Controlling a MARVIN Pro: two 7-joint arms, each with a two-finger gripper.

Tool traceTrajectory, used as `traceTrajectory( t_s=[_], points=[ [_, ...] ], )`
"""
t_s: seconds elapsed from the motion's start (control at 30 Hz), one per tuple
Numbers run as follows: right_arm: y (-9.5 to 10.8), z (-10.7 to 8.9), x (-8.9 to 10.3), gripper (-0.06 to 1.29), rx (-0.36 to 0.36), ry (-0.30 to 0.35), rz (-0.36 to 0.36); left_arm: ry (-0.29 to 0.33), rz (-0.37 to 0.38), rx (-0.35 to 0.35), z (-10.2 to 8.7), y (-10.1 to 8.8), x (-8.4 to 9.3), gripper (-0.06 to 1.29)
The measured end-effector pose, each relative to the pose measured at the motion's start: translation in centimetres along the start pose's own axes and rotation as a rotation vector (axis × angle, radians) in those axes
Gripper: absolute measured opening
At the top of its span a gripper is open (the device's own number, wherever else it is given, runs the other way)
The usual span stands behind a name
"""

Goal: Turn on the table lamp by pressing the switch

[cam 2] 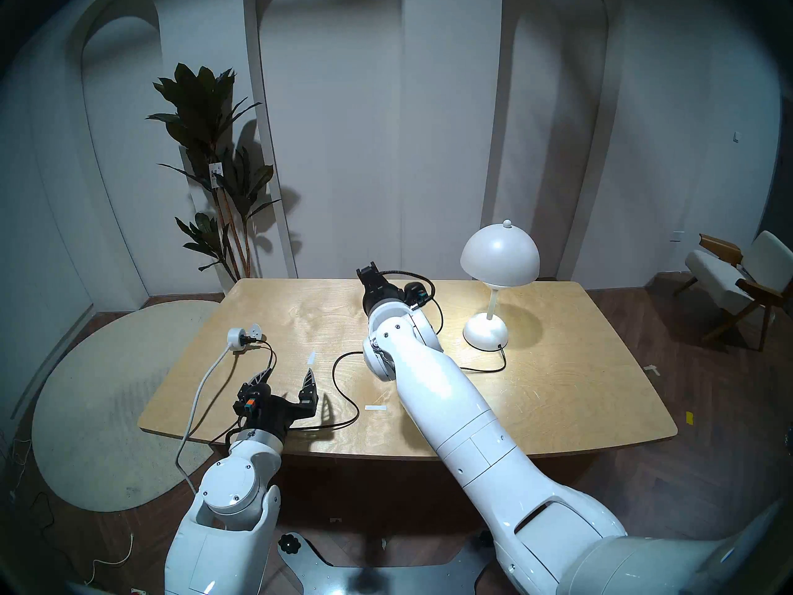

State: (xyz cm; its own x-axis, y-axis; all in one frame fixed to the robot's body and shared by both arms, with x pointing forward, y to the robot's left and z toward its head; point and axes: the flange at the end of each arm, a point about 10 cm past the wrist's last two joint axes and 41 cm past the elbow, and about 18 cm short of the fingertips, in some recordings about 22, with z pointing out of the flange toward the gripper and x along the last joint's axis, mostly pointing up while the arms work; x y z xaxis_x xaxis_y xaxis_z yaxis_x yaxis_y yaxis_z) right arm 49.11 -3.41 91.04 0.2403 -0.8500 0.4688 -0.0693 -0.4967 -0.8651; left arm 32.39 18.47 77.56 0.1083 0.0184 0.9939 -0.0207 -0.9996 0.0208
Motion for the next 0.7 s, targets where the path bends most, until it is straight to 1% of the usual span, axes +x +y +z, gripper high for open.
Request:
traceTrajectory(
  t_s=[0.13, 0.17, 0.2, 0.3, 0.4, 0.5, 0.57, 0.6, 0.63, 0.67, 0.7],
  points=[
    [-0.5, -0.7, 1.6, 1.20, 0.000, 0.044, -0.122, 0.000, 0.000, 0.000, 0.0, 0.0, 0.0, 1.26],
    [-0.6, -0.9, 2.2, 1.20, -0.001, 0.059, -0.161, 0.000, 0.000, 0.000, 0.0, 0.0, 0.0, 1.26],
    [-0.7, -1.0, 2.4, 1.20, -0.002, 0.066, -0.179, 0.000, 0.000, 0.000, 0.0, 0.0, 0.0, 1.26],
    [-0.9, -1.6, 3.6, 1.20, -0.010, 0.096, -0.273, -0.001, 0.000, 0.000, 0.0, 0.0, 0.0, 1.26],
    [-1.1, -2.4, 4.5, 1.20, -0.020, 0.127, -0.384, -0.001, 0.000, 0.000, 0.0, 0.0, -0.1, 1.26],
    [-1.3, -3.1, 5.0, 1.20, -0.025, 0.146, -0.472, -0.002, 0.000, 0.000, 0.0, 0.0, -0.1, 1.26],
    [-1.4, -3.8, 5.1, 1.20, -0.030, 0.160, -0.559, -0.002, 0.000, 0.000, 0.0, 0.0, -0.1, 1.26],
    [-1.5, -4.1, 5.1, 1.20, -0.032, 0.165, -0.590, -0.002, 0.000, 0.000, 0.0, 0.0, -0.1, 1.26],
    [-1.5, -4.2, 5.1, 1.20, -0.032, 0.167, -0.599, -0.002, 0.000, 0.000, 0.0, 0.0, -0.1, 1.26],
    [-1.7, -4.6, 5.1, 1.20, -0.034, 0.175, -0.650, -0.002, 0.000, 0.000, 0.0, 0.0, -0.1, 1.26],
    [-1.8, -4.8, 5.1, 1.20, -0.035, 0.180, -0.676, -0.002, 0.000, 0.000, 0.0, 0.0, -0.1, 1.26]
  ],
)
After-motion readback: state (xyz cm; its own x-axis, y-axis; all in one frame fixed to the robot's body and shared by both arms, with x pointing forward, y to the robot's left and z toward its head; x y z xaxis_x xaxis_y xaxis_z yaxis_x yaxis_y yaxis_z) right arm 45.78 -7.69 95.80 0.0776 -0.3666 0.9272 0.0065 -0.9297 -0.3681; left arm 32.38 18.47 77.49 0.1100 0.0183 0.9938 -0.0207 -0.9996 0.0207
